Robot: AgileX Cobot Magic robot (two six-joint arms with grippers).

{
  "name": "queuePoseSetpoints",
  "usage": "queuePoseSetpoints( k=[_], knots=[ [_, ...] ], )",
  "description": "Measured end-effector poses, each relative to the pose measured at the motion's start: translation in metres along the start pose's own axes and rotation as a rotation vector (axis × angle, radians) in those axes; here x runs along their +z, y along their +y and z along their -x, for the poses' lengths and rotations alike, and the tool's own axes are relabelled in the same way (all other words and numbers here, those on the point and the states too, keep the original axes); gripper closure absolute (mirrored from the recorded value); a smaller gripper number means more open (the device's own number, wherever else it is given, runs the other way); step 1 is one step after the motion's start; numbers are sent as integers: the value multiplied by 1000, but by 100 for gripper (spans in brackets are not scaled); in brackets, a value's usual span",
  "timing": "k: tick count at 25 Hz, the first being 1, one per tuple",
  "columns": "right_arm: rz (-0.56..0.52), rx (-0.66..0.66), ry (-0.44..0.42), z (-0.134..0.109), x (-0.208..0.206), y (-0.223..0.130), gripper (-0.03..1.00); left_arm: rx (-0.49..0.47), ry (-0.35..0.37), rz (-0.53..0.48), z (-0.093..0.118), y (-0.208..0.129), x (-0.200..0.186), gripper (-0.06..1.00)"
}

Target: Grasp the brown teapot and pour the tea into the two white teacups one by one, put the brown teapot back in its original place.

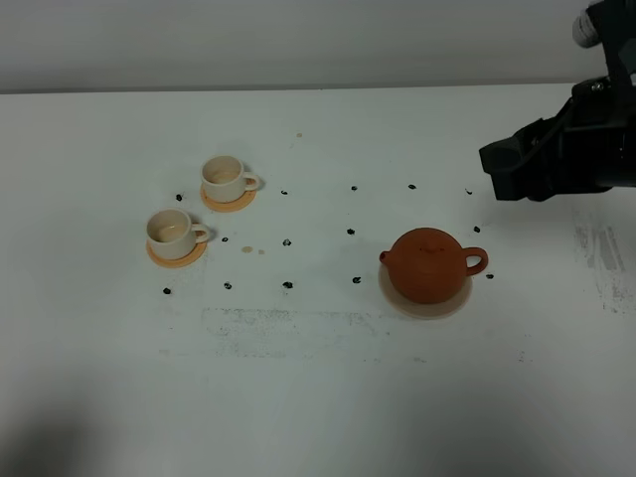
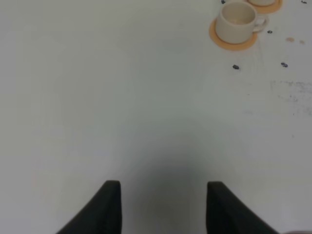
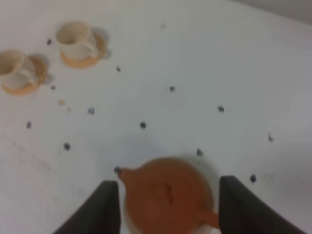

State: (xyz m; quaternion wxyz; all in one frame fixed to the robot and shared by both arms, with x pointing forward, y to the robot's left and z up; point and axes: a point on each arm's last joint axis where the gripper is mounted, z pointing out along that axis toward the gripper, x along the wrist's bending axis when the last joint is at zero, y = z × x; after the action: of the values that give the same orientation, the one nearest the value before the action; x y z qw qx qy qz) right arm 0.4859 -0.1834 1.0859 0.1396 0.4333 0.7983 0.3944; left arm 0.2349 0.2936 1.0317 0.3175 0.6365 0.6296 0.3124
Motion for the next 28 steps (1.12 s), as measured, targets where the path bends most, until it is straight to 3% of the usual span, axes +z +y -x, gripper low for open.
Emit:
queuePoseSetpoints(
  k=[11,28],
  knots=[
    [-70,-22,20,-2,1,-8,50,61,-79,18,0,-2,-2,52],
    [-109,-22,1,0,1,-12,50,65,-85,19,0,-2,-2,52]
  ],
)
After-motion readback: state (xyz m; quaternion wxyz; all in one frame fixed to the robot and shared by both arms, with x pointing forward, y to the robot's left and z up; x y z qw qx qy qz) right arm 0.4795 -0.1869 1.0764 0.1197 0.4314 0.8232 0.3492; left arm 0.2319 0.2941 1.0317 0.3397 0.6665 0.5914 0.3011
